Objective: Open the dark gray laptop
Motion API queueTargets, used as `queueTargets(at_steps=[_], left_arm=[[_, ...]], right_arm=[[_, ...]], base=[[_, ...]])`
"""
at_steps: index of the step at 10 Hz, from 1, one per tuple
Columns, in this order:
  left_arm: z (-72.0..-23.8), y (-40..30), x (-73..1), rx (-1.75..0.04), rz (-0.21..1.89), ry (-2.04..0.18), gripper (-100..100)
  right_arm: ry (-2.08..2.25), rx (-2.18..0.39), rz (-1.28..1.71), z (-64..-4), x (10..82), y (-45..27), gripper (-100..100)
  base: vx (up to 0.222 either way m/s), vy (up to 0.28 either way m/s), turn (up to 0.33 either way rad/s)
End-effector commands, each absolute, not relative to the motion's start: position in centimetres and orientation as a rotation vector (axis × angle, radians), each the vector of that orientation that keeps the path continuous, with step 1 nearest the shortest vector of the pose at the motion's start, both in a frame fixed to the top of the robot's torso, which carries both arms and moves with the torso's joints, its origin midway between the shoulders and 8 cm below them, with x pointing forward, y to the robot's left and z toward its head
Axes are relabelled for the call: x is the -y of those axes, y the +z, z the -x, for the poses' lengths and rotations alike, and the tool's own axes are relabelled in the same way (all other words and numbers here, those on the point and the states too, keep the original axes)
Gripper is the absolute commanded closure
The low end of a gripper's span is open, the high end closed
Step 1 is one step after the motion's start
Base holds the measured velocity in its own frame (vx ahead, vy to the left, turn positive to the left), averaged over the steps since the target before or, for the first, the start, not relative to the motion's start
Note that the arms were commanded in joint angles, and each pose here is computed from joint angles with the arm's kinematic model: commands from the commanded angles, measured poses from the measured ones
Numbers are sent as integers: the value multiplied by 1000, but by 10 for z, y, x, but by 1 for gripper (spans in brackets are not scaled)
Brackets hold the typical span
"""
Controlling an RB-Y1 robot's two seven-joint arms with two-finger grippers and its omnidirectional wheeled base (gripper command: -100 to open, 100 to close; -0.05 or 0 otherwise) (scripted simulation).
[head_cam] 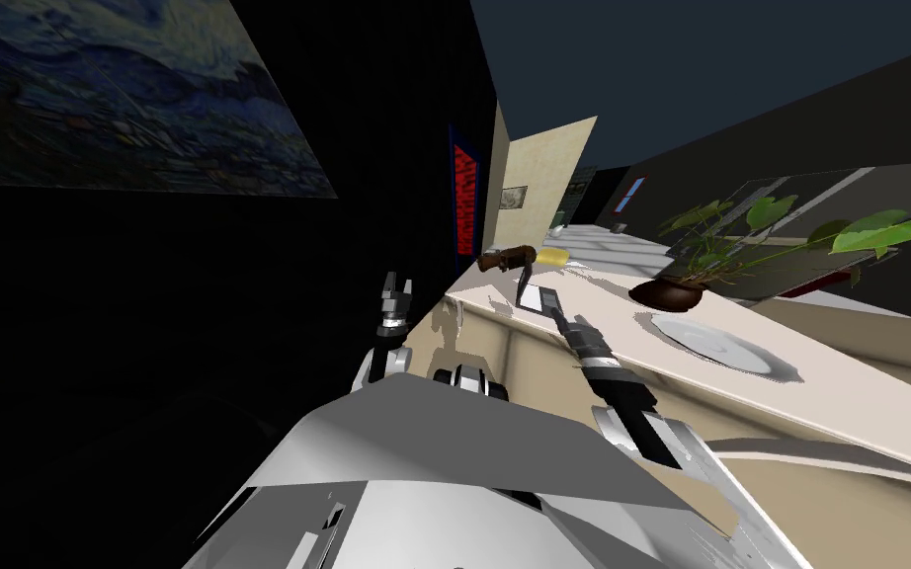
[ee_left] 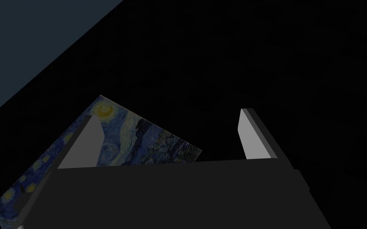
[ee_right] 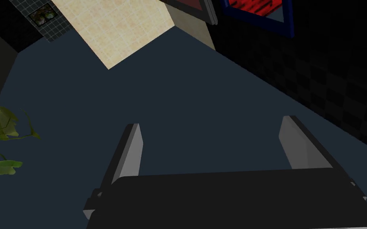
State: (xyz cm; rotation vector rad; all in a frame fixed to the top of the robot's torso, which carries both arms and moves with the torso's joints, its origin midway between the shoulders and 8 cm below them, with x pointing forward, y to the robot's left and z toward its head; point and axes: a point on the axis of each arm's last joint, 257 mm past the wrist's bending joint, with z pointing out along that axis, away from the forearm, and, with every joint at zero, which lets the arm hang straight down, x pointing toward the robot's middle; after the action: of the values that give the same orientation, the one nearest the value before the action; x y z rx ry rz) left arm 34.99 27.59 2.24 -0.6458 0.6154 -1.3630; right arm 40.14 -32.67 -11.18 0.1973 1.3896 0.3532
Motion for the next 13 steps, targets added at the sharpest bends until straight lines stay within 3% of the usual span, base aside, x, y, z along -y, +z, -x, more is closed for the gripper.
queueTargets(at_steps=[1,13], left_arm=[[-350,22,-276,-615,646,-1363,0],[-350,22,-276,-615,646,-1363,0]], right_arm=[[181,-1461,-125,-403,351,-127,-100],[-671,-1640,322,-402,489,-143,-100]], base=[[91,135,28],[104,121,33]])
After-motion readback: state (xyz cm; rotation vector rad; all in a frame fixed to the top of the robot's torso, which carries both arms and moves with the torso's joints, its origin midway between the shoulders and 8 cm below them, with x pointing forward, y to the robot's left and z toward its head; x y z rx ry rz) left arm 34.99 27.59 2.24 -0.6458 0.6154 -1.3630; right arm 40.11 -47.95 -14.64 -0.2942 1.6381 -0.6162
